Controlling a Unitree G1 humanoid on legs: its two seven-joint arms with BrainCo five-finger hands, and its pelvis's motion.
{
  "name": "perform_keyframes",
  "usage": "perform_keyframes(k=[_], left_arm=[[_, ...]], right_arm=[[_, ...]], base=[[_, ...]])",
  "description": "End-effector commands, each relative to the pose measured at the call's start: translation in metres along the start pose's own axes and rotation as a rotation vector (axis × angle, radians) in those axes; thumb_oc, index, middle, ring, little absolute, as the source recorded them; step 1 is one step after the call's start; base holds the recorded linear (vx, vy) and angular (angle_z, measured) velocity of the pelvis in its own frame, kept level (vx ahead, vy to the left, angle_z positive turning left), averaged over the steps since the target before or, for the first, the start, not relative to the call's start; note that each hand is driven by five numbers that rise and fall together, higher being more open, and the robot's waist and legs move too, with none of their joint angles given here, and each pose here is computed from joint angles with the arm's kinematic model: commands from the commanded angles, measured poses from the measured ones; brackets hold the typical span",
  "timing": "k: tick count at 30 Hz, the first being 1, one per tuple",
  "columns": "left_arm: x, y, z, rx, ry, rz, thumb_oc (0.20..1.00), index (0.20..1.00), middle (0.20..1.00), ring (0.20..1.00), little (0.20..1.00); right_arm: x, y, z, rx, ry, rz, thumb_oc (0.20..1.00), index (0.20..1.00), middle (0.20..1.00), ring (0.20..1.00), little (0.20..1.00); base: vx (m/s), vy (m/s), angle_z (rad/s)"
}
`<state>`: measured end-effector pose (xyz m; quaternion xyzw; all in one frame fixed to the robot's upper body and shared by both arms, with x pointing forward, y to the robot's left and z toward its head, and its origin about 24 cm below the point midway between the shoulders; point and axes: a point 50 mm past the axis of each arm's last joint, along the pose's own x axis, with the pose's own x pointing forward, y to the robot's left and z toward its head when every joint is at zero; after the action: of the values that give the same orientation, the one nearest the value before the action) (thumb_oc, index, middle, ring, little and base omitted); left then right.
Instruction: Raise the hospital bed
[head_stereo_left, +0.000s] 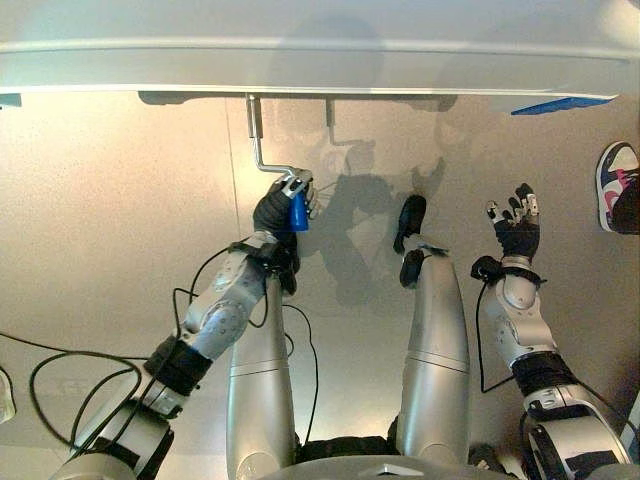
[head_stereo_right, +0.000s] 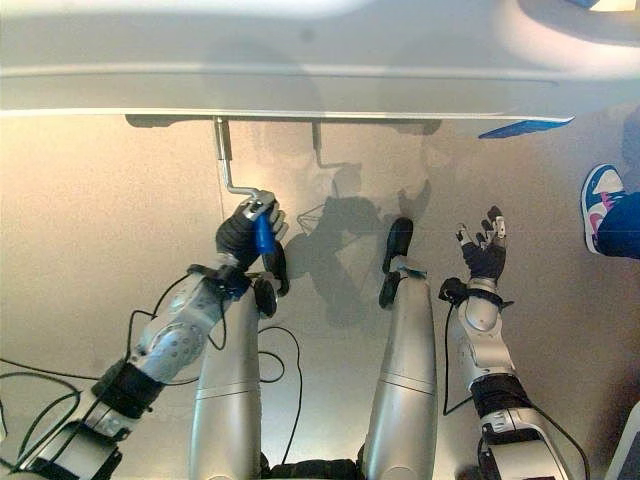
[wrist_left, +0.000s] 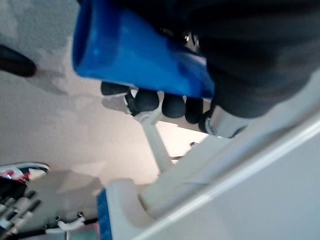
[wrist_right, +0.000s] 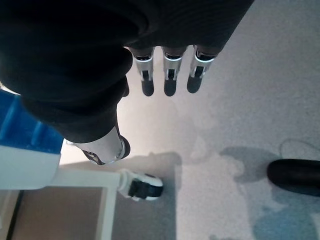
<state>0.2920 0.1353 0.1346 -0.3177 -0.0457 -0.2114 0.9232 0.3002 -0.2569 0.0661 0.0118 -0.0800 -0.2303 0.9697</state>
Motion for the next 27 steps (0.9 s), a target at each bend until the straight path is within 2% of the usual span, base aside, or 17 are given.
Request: perform_keyframes(k=[1,10,11,18,21,22,23,24,25,27], left_arm=[[-0.011,-0.058,0.021,-0.237,-0.202,-0.317,0.2,0.2,0.2,0.2,0.2],[-0.038,-0.027,0.053,-0.308,-0.457,-0.21,0.2,0.2,0.2,0.2,0.2],[-0.044,-0.017,0.063,-0.305,-0.54,-0.16,0.2,0.2,0.2,0.2,0.2],[-0.064,0.019,0.085,-0.24,-0.747,0.074,0.2,0.2,0.2,0.2,0.2],[-0.074,0.037,0.099,-0.184,-0.835,0.197,0.2,0.2,0.2,0.2,0.2],[-0.08,0.051,0.105,-0.115,-0.869,0.311,0.2,0.2,0.2,0.2,0.2],[-0.08,0.051,0.105,-0.113,-0.87,0.314,0.2,0.2,0.2,0.2,0.2],[-0.086,0.061,0.111,-0.046,-0.884,0.41,0.2,0.2,0.2,0.2,0.2],[-0.086,0.06,0.111,-0.043,-0.885,0.413,0.2,0.2,0.2,0.2,0.2],[-0.095,0.072,0.12,0.148,-0.854,0.563,0.2,0.2,0.2,0.2,0.2]], right_arm=[[-0.006,-0.032,0.008,-0.051,-0.057,-0.025,1.0,1.0,1.0,1.0,1.0],[-0.007,-0.043,0.011,-0.053,-0.074,-0.032,1.0,1.0,1.0,1.0,1.0],[-0.008,-0.046,0.01,-0.053,-0.072,-0.037,1.0,1.0,1.0,1.0,1.0],[-0.009,-0.05,0.007,-0.047,-0.061,-0.05,1.0,1.0,1.0,1.0,1.0],[-0.009,-0.05,0.01,-0.049,-0.072,-0.049,1.0,1.0,1.0,1.0,1.0],[-0.007,-0.052,0.012,-0.051,-0.081,-0.053,1.0,1.0,1.0,1.0,1.0],[-0.007,-0.051,0.012,-0.05,-0.081,-0.052,1.0,1.0,1.0,1.0,1.0],[-0.007,-0.053,0.014,-0.051,-0.089,-0.057,1.0,1.0,1.0,1.0,1.0],[-0.007,-0.053,0.014,-0.05,-0.089,-0.057,1.0,1.0,1.0,1.0,1.0],[-0.005,-0.056,0.019,-0.06,-0.106,-0.063,1.0,1.0,1.0,1.0,1.0]], base=[[0.0,0.042,0.01],[0.0,0.022,0.0],[0.0,0.0,0.0],[0.0,0.019,-0.04],[0.01,0.028,-0.01],[0.01,0.039,-0.02],[0.01,0.04,-0.03],[0.0,0.0,0.0],[0.0,0.0,0.0],[0.01,0.024,-0.04]])
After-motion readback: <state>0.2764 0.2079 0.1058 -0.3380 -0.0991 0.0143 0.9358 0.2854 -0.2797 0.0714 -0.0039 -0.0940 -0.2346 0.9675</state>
